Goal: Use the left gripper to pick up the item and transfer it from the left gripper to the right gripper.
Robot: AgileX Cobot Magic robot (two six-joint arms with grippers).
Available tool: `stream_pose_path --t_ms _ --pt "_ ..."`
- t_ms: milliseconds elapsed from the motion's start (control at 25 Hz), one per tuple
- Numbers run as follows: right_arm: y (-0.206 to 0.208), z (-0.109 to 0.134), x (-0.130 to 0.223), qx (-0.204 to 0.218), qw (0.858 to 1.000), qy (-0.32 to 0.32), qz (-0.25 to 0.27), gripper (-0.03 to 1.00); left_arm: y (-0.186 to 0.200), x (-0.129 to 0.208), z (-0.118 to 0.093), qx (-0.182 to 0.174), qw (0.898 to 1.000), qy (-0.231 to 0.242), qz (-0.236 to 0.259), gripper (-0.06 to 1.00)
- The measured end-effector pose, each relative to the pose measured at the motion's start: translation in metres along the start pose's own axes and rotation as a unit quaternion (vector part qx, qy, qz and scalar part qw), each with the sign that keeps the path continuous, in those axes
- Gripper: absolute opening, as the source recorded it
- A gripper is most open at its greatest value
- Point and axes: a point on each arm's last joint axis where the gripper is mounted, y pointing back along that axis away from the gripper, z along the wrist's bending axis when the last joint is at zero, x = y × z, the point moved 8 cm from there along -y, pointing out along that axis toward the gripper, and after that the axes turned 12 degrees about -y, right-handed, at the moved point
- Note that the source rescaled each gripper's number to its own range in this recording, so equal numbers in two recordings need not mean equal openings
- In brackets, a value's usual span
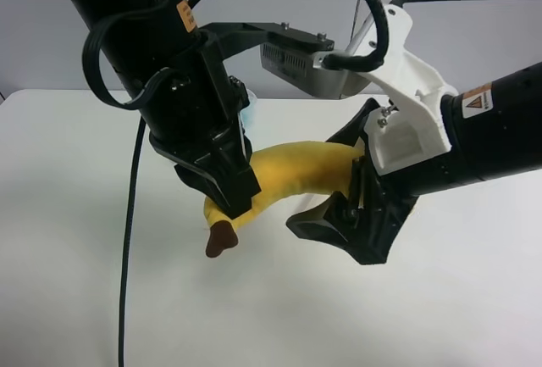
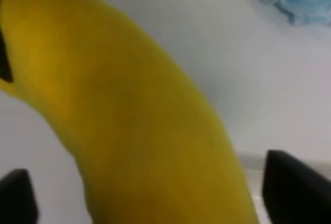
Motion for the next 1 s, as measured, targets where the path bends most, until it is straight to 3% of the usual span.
stream_pose_path --t_ms 120,200,240,520,600,760,800,880,1000 --pt "0.000 0.001 0.002 -0.001 1.000 0.003 0.004 0.39 0.000 0.000 0.000 0.000 1.000 -0.002 0.001 0.00" --pt "0.000 0.001 0.002 -0.002 1.000 0.003 0.005 0.08 0.000 0.000 0.000 -0.001 1.000 -0.002 0.001 0.00" --pt "0.000 0.001 0.002 -0.002 1.000 0.003 0.005 0.00 0.000 0.000 0.000 -0.001 1.000 -0.002 0.001 0.00" --pt "0.000 0.000 0.002 0.001 1.000 0.008 0.005 0.00 0.000 0.001 0.003 -0.009 1.000 -0.014 0.003 0.02" --pt "0.000 -0.001 0.002 0.004 1.000 0.014 0.006 0.00 0.000 0.001 0.007 -0.022 1.000 -0.021 0.004 0.17" --pt "0.000 -0.003 0.003 0.007 1.000 0.024 0.009 0.00 0.001 0.004 0.017 -0.051 0.998 -0.035 0.013 0.78" --pt "0.000 -0.003 0.003 0.007 1.000 0.025 0.010 0.00 0.002 0.004 0.019 -0.056 0.998 -0.038 0.013 0.88" --pt "0.000 -0.003 0.004 0.008 1.000 0.027 0.011 0.00 0.002 0.004 0.021 -0.061 0.997 -0.040 0.014 0.96" --pt "0.000 -0.003 0.004 0.008 1.000 0.027 0.011 0.00 0.003 0.005 0.023 -0.068 0.997 -0.044 0.017 0.99"
